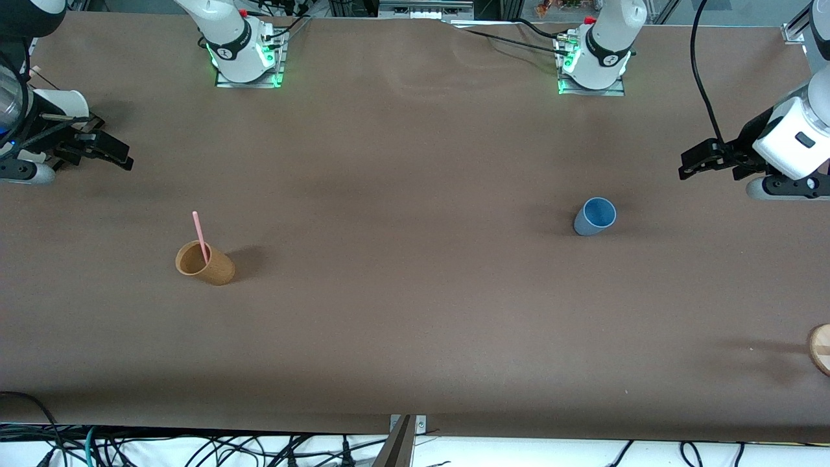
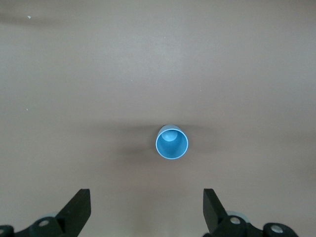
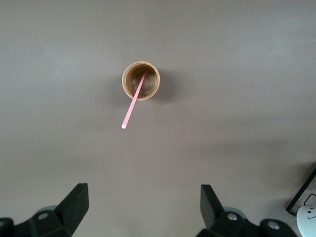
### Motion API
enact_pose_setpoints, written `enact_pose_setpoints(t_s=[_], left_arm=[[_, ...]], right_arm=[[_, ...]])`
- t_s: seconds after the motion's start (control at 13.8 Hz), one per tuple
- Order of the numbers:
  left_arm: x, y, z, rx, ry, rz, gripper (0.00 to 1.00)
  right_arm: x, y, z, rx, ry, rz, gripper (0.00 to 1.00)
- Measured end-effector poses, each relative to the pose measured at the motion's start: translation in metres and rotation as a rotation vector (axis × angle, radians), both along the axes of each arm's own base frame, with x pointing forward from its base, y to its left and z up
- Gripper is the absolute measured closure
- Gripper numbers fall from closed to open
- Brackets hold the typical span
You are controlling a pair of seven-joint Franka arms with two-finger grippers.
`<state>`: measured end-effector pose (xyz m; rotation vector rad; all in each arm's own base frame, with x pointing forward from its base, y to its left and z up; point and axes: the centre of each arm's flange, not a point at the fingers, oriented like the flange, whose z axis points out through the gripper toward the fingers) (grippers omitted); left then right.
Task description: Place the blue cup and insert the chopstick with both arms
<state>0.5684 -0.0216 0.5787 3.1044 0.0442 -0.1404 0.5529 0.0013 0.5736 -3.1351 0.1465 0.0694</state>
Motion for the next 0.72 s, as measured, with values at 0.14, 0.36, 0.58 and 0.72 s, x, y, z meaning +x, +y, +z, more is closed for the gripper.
enact_pose_setpoints(t_s=[0.14,0.36,0.58,0.72], left_arm=[[0.0001,0.0,-0.0005,0.0,0.001,0.0,0.0],[0.0001,0.0,-0.0007,0.0,0.002,0.0,0.0],[-0.0001,-0.0001,-0.0011,0.0,0.003,0.0,0.0],[0.0001,-0.0001,-0.002,0.0,0.005,0.0,0.0]], right_arm=[[0.0004,0.0,-0.0005,0.0,0.001,0.0,0.0],[0.0026,0.0,-0.0049,0.0,0.008,0.001,0.0],[0.0085,-0.0001,-0.0078,0.001,0.01,0.001,0.0],[0.0099,-0.0001,-0.0067,0.001,0.008,0.001,0.0]])
